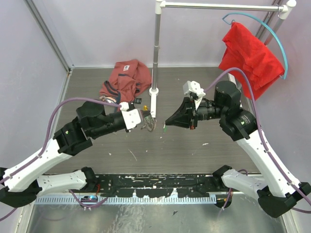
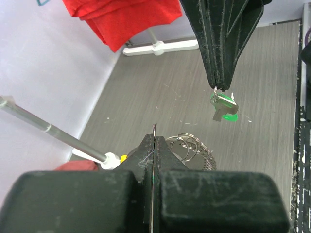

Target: Put the keys on the keyring

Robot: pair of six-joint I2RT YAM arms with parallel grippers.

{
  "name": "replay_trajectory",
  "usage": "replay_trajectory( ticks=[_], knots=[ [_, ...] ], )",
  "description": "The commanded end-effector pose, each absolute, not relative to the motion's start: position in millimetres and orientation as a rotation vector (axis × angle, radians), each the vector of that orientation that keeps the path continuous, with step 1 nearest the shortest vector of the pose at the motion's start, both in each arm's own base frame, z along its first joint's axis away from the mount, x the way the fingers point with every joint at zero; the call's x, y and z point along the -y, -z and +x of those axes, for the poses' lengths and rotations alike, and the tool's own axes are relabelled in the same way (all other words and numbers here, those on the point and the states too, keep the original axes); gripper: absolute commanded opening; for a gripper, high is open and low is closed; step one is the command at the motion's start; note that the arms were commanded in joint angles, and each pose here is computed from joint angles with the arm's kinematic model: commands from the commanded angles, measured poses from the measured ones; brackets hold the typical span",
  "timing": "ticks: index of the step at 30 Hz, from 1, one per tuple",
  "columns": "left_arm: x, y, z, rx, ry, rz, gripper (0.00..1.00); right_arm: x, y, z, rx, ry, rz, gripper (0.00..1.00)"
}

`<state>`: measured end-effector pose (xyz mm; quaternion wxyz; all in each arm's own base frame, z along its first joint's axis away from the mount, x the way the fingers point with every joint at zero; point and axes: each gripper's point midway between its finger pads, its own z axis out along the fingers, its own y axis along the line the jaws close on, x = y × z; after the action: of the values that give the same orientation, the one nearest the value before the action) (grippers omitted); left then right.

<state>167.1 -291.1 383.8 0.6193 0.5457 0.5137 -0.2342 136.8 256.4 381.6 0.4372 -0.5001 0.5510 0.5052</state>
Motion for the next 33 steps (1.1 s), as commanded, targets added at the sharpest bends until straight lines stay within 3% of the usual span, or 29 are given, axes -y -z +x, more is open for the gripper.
replay_trajectory(
  ticks=[1, 33],
  knots=[
    [286, -415, 169, -1.076, 0.497, 1.182, 0.00, -256, -421, 133, -1.198, -1.206, -1.244, 0.01],
    [300, -401, 161, -1.092, 0.548, 1.259, 0.00, -284, -421, 149, -1.171, -1.311, -1.251, 0.01]
  ],
)
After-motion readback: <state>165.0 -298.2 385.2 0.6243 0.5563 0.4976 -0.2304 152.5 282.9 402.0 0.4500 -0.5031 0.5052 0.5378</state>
